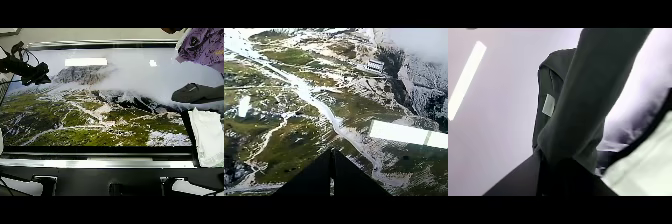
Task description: Fold the clothes and pants, and hang the long-sleeved shirts on hangers.
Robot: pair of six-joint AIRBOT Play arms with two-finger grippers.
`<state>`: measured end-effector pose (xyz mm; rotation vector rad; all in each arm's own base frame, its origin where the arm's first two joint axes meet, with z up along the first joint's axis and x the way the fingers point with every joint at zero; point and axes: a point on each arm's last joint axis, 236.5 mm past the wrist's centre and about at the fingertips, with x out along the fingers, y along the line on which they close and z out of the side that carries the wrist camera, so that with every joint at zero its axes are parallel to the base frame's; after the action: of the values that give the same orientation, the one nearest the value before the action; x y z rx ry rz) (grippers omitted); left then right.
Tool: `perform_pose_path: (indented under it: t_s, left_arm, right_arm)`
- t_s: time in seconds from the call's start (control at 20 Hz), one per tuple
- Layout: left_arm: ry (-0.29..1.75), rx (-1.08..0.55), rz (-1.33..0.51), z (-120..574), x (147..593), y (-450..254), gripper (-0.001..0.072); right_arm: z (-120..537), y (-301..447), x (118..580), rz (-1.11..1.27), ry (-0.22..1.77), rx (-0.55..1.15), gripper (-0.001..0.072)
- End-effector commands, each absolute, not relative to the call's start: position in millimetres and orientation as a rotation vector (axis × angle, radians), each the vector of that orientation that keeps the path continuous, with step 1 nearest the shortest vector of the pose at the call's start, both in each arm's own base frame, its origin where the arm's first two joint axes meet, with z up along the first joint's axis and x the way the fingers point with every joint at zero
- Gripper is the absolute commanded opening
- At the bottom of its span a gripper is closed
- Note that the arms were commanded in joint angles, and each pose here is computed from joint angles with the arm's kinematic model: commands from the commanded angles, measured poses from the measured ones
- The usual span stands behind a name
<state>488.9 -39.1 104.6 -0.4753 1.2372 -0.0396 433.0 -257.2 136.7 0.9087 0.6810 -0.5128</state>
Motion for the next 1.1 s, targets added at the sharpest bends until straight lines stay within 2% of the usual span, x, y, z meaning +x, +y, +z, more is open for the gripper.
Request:
perform_pose_path:
  t_s: [0.0,0.2,0.45,0.7,1.05]
  left_arm:
    - [1.272,-0.470,-0.041,102,481,-40,0.0017]
    - [1.283,-0.468,-0.041,101,479,-40,0.0018]
    - [1.282,-0.468,-0.041,102,479,-40,0.0017]
    - [1.282,-0.468,-0.041,102,478,-40,0.0017]
    - [1.282,-0.468,-0.041,102,478,-40,0.0017]
  right_arm:
    - [142,-270,395,-0.663,0.726,0.872,0.0032]
    - [140,-273,360,-0.763,0.810,0.817,0.0032]
    - [118,-268,312,-0.874,1.004,0.788,0.0032]
    - [74,-262,254,-0.997,1.219,0.725,0.0034]
    - [16,-246,182,-1.102,1.403,0.618,0.0035]
